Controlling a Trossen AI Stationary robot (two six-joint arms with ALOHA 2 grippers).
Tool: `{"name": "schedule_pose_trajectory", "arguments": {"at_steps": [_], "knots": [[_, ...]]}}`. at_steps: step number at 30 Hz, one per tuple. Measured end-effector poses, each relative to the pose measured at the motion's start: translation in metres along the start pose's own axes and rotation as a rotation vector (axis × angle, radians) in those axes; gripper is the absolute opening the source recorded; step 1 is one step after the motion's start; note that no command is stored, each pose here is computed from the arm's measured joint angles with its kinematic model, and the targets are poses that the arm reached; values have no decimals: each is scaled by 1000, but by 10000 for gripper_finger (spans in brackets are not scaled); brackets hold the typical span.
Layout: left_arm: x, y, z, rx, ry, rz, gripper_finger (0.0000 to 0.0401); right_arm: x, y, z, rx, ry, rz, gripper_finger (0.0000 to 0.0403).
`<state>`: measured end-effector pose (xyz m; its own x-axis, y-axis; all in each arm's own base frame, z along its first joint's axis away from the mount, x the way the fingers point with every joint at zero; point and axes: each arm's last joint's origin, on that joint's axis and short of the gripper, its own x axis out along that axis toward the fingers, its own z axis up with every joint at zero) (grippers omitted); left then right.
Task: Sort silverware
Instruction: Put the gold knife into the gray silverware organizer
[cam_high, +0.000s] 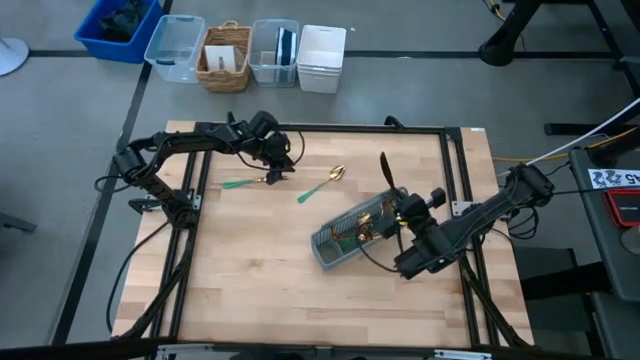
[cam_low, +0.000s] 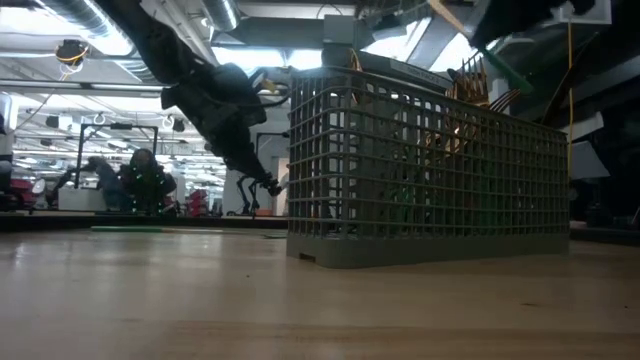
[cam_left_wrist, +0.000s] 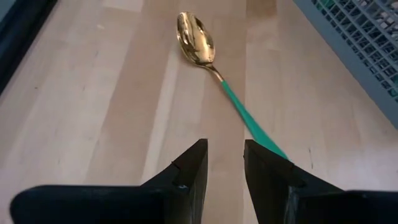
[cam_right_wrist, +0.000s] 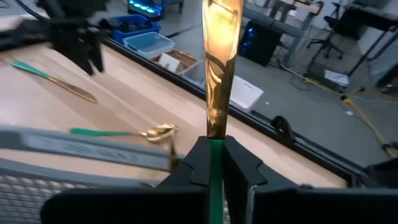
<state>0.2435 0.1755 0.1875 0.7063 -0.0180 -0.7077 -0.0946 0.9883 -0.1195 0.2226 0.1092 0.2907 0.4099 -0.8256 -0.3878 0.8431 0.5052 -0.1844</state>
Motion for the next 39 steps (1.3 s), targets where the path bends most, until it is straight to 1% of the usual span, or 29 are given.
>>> {"name": "schedule_pose_trajectory", "arguments": {"at_steps": [4,9,15,21,25,31,39], "knots": [[2,-4,1,-8,2,-10,95,9,-4,-20,-9,-3,-37,22],[3,-7,2,-24,4,-19,95,17,-10,-39,-9,-2,-72,22],[3,-7,2,-43,4,-19,95,23,-13,-56,9,77,-108,33],[3,-7,2,-43,4,-19,95,23,-12,-59,28,162,-122,50],[3,-7,2,-42,4,-18,95,23,-12,-60,32,193,-128,59],[3,-7,2,-41,3,-18,95,23,-12,-60,5,195,-125,62],[3,-7,2,-40,3,-18,95,22,-11,-56,7,196,-122,62]]}}
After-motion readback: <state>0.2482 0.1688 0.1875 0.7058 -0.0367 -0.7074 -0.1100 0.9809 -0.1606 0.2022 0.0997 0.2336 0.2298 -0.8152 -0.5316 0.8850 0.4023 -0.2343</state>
